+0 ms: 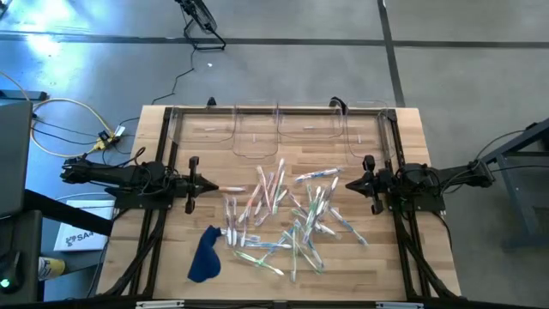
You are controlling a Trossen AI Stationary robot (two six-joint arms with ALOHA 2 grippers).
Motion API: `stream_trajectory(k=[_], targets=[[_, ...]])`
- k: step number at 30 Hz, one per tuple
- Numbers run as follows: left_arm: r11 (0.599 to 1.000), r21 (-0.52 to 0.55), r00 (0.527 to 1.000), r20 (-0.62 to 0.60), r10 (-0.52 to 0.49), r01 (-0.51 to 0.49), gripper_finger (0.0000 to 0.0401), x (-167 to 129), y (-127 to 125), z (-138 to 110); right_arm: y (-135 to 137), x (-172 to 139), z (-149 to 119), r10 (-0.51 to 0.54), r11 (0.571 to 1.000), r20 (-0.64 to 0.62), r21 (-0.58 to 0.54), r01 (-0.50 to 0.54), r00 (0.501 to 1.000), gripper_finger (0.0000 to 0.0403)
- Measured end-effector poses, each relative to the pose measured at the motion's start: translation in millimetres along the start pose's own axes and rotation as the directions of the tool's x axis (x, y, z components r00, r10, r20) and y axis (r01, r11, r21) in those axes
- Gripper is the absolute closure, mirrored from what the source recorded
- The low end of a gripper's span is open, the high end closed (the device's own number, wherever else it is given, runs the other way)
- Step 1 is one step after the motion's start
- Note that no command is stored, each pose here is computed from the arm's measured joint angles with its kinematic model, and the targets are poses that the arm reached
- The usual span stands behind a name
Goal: Pick & Place Toothbrushes
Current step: Put the blue toothbrush into the left transparent bin
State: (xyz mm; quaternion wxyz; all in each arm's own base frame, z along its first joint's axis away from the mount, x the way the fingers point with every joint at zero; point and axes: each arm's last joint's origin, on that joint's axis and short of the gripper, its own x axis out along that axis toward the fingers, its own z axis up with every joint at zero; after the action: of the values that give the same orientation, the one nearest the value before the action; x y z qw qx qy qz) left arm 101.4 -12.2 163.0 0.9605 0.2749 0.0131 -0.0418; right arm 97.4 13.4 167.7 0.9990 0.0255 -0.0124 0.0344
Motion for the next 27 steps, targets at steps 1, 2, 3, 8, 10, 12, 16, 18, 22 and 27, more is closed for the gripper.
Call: stream_trajectory(k=[1,2,3,8,10,12,16,18,22,27], targets=[[1.000,-0.001,1.000,0.001,0.000,0.000,0.0401,0.0,0.0,0.0,0.0,0.0,-0.1,0.001,1.000,0.000,0.000,-0.001,1.000,0.0398],[1.000,-0.006,1.000,0.000,0.000,0.000,0.0401,0.0,0.0,0.0,0.0,0.0,-0.1,0.001,1.000,0.000,0.001,-0.001,1.000,0.0398],[1.000,-0.022,1.000,0.001,-0.001,0.001,0.0401,0.0,0.0,0.0,0.1,0.0,0.0,0.002,1.000,0.000,0.008,-0.002,1.000,0.0398],[0.954,-0.299,1.000,0.022,0.010,-0.003,0.0401,-0.1,1.2,2.0,0.1,0.0,1.3,0.001,0.993,0.014,0.119,-0.003,1.000,0.0398],[0.923,-0.385,0.999,0.032,0.016,-0.003,0.0401,-0.1,1.7,3.0,0.2,0.0,3.7,0.002,0.979,0.039,0.205,-0.010,0.999,0.0398],[0.897,-0.442,0.999,0.032,0.016,0.000,0.0401,-0.1,1.8,3.0,0.3,-0.2,5.5,0.003,0.953,0.057,0.301,-0.020,0.998,0.0398],[0.780,-0.625,0.999,0.042,0.022,0.009,0.0401,-0.1,2.3,4.0,-0.2,-0.2,7.0,-0.014,0.888,0.073,0.459,-0.021,0.997,0.0398],[0.694,-0.720,0.999,0.043,0.023,0.015,0.0401,-0.1,2.4,4.1,-0.3,-0.3,7.1,-0.018,0.862,0.073,0.506,-0.022,0.997,0.0398],[0.621,-0.784,0.999,0.040,0.027,0.015,0.0401,-0.1,2.5,4.0,-0.3,-0.3,7.3,-0.017,0.820,0.077,0.571,-0.030,0.997,0.0398],[0.619,-0.785,0.998,0.024,0.053,-0.014,0.0401,-0.2,3.3,3.5,0.1,-0.3,7.5,-0.005,0.787,0.078,0.615,-0.044,0.997,0.0398]])
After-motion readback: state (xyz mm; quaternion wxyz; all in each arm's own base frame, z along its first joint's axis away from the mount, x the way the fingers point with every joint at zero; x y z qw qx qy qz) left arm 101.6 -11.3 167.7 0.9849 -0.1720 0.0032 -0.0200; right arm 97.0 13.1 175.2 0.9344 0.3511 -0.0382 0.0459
